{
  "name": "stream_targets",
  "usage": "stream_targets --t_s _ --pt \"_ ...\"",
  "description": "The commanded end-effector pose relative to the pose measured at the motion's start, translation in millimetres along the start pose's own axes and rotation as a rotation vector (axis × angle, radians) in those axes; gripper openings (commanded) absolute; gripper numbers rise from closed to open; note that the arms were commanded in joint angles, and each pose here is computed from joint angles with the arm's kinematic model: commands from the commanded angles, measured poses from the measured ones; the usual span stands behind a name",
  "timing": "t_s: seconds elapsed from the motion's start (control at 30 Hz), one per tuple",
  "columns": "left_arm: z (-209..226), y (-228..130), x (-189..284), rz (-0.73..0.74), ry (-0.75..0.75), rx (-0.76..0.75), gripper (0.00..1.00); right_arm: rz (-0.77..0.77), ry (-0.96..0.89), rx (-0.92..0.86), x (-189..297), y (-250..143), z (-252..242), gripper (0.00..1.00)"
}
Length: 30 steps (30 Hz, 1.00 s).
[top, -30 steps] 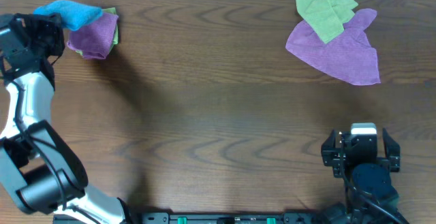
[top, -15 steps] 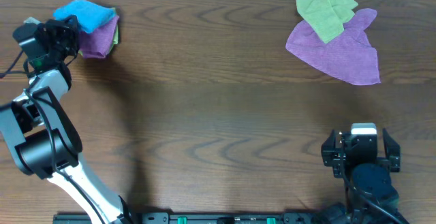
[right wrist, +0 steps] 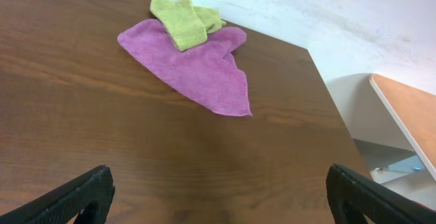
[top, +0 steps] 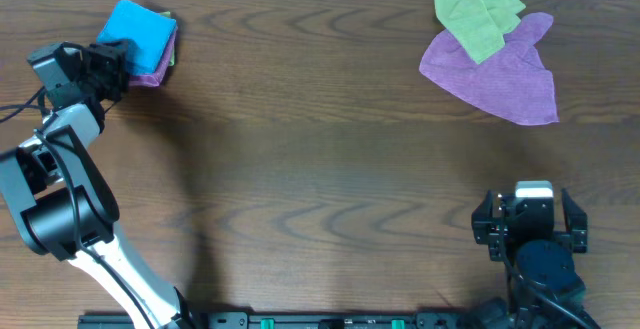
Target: Fold the cloth
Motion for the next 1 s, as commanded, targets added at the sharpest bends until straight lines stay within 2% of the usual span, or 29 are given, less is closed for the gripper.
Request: stream_targets --t_s 0.0,0.1,0.13,0.17,0.33,0.53,0.63,0.7,0.73,0.77,0.83,0.97 --pt "7.3 1.9 3.3 0.036 -0.020 -0.011 0.56 -0.008 -0.003 0.010 1.3 1.1 -0.9 0.99" --pt "4.0 4.9 10.2 0.052 -0.045 -0.026 0.66 -0.008 -0.003 0.010 1.3 1.1 -0.9 0.99" --pt "0.6 5.5 13.5 0.059 -0.056 -0.040 0.73 -0.008 -0.003 0.010 1.3 1.1 -0.9 0.99" --pt "-1.7 6.0 18.5 0.061 -0.047 -0.052 0.76 -0.008 -0.002 0.010 1.3 1.1 -0.8 0.99" --pt "-23.6 7.7 47.4 0.043 0.014 -0.173 0.80 -0.008 -0.003 0.010 1.3 1.1 -0.9 0.99" --pt "-66.1 0.3 90.9 0.043 0.016 -0.373 0.80 -0.008 -0.003 0.010 1.3 1.1 -0.9 0.99" --pt "-99.8 -19.8 118.8 0.082 -0.037 -0.633 0.80 -0.008 -0.003 0.010 1.3 1.1 -0.9 0.99" --pt "-129.5 -46.9 140.4 0.145 -0.160 -0.845 0.80 -0.008 -0.003 0.010 1.3 1.1 -0.9 0.99" --pt "-139.3 -58.0 148.7 0.171 -0.208 -0.887 0.92 -0.008 -0.003 0.010 1.3 1.1 -0.9 0.99" --pt "-151.0 -72.3 159.8 0.204 -0.252 -0.890 0.96 -0.008 -0.003 0.010 1.3 1.1 -0.9 0.99" --pt "-164.3 -92.6 171.8 0.257 -0.313 -0.884 0.95 -0.008 -0.003 0.010 1.3 1.1 -0.9 0.99" --pt "-174.8 -107.8 179.2 0.285 -0.336 -0.879 0.95 -0.008 -0.003 0.010 1.3 1.1 -0.9 0.99"
Point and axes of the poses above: each gripper's point midway between its finger pads, its own x axis back along the fingers, its own z axis along the line the jaws close on, y = z × x, the point moved 4 cm from there along x, back along the fingers, and after that the axes turned 10 degrees about -x, right-handed, at the moved point
